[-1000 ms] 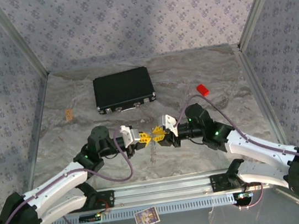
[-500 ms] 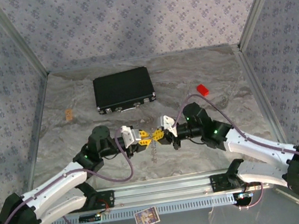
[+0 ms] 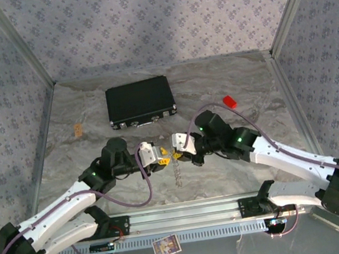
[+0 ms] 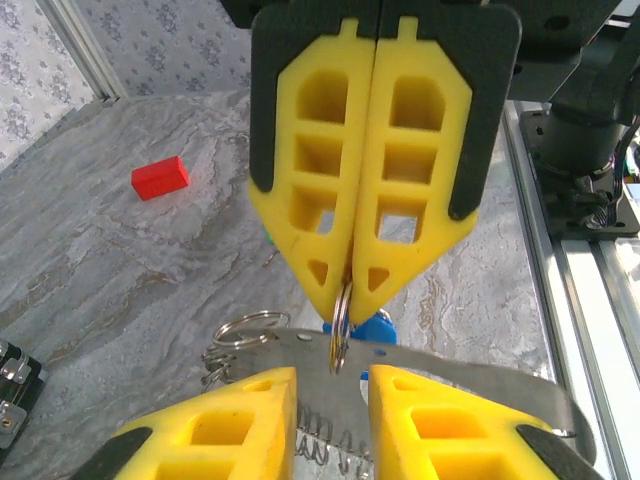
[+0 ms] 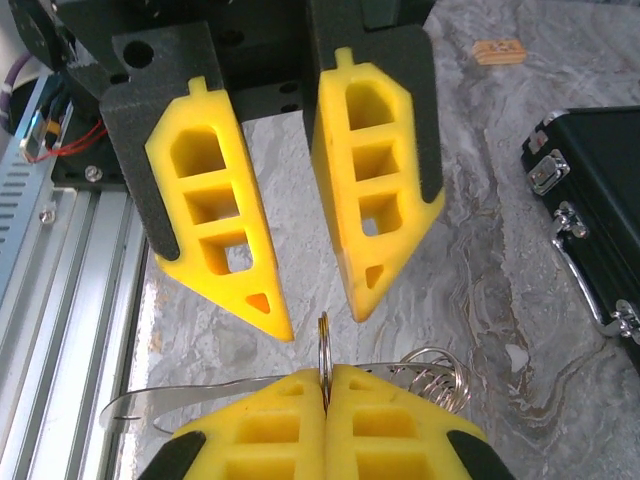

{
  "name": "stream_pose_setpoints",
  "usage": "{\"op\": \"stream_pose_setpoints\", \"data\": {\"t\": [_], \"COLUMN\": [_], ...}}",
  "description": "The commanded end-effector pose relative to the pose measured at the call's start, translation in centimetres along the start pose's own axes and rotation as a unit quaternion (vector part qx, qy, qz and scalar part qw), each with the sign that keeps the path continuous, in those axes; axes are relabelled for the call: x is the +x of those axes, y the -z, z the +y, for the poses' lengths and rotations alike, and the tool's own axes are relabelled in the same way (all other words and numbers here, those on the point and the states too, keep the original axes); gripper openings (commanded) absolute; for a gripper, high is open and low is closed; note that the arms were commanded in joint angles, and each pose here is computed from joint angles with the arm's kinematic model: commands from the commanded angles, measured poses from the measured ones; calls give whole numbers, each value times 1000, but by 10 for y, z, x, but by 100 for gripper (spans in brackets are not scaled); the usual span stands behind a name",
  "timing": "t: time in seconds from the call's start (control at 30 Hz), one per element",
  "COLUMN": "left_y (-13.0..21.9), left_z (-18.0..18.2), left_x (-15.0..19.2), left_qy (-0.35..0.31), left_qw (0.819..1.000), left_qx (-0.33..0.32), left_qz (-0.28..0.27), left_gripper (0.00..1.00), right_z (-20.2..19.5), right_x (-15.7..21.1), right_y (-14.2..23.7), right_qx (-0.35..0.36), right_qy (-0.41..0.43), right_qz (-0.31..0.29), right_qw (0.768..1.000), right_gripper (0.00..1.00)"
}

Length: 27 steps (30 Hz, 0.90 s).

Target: Put the keys on the keyring

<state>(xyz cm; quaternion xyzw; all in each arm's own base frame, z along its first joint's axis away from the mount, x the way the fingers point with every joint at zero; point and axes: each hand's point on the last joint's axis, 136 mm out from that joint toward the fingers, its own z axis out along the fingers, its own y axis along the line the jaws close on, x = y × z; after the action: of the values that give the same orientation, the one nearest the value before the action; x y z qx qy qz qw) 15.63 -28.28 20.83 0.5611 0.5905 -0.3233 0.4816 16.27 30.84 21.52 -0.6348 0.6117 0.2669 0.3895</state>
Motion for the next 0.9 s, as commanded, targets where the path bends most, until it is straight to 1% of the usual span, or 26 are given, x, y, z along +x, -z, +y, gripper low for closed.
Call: {"op": "stream_pose_setpoints", "data": {"t": [0.0, 0.27, 0.37, 0.47, 0.57, 0.63, 0.87], "left_y": [3, 4, 3, 4, 6, 6, 4], "left_z": [-4, -7, -7, -6, -6, -6, -5], "left_x": [-20, -24, -24, -24, -26, -26, -30], "left_qy": [-21, -26, -28, -31, -35, -36, -3], "left_qw": [999, 999, 999, 999, 998, 998, 995], "left_qx": [17, 25, 23, 20, 17, 15, 5], "left_qz": [-23, -35, -35, -35, -39, -44, -96], "left_gripper": [24, 21, 17, 9, 3, 0, 0], "right_z": [-1, 1, 3, 4, 3, 0, 0], "right_x": [-12, -16, -18, -17, -14, -11, -3], "right_y": [2, -3, -4, -3, 1, 5, 9], "right_qx": [-1, -10, -13, -16, -10, -2, 10], "right_qy": [30, 43, 46, 46, 36, 24, -29], "right_qz": [8, 17, 15, 14, 0, -16, -60], "right_qw": [1000, 999, 999, 999, 999, 1000, 998], "right_gripper": [0, 0, 0, 0, 17, 23, 27]}}
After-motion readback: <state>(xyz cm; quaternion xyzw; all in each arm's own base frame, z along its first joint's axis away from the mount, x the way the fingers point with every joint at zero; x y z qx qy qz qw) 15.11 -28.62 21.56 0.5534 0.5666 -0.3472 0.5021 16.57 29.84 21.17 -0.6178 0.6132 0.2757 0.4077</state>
